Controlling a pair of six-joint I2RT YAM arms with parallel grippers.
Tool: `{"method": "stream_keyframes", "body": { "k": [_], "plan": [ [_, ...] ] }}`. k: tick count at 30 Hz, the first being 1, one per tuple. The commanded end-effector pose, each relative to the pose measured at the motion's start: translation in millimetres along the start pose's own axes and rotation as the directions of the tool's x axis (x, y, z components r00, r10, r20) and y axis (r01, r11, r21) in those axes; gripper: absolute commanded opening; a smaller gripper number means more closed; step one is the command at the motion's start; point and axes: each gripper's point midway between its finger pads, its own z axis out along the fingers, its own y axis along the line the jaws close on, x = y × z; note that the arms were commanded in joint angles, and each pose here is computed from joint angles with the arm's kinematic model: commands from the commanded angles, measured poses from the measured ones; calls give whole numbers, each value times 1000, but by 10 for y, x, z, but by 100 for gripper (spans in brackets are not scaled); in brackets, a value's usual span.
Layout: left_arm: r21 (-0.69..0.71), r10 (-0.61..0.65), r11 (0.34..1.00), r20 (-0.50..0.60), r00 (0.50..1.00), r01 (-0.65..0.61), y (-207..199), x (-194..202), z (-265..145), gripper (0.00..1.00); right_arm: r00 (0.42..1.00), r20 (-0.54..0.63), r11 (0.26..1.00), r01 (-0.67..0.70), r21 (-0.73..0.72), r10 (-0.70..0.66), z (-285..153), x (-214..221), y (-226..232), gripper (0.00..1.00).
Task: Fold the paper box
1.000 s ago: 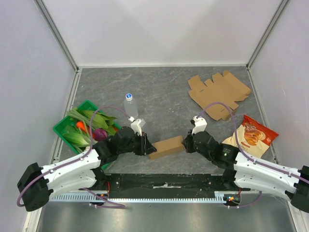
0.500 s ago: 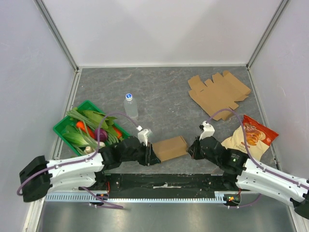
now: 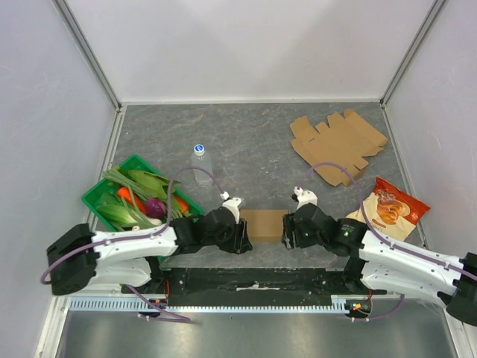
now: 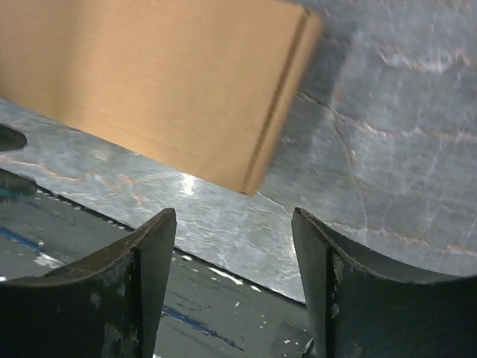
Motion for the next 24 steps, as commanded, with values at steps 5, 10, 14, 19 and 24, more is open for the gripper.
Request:
{"method": "stream_keyframes", "body": {
  "k": [5, 10, 14, 19, 24],
  "plan": [
    [123, 86, 988, 24, 996, -89, -247, -100, -651, 73, 994, 102, 998, 32, -61, -26, -238, -580, 272, 93],
    [-212, -129, 968, 52, 990, 137, 343, -447, -445, 72, 996, 71, 990, -50, -132, 60, 12, -693, 209, 93],
    [-271, -135, 951, 59, 989, 146, 381, -586, -201, 70, 992, 55, 976, -99, -192, 111, 127, -681, 179, 88],
    [-261, -110, 958, 45, 993, 118, 372, -697, 28, 69, 981, 47, 949, -172, -264, 191, 315, -658, 101, 75],
    [-181, -89, 979, 55, 995, 98, 179, -873, 201, 54, 976, 49, 943, -193, -271, 214, 419, -702, 64, 71]
  ]
}}
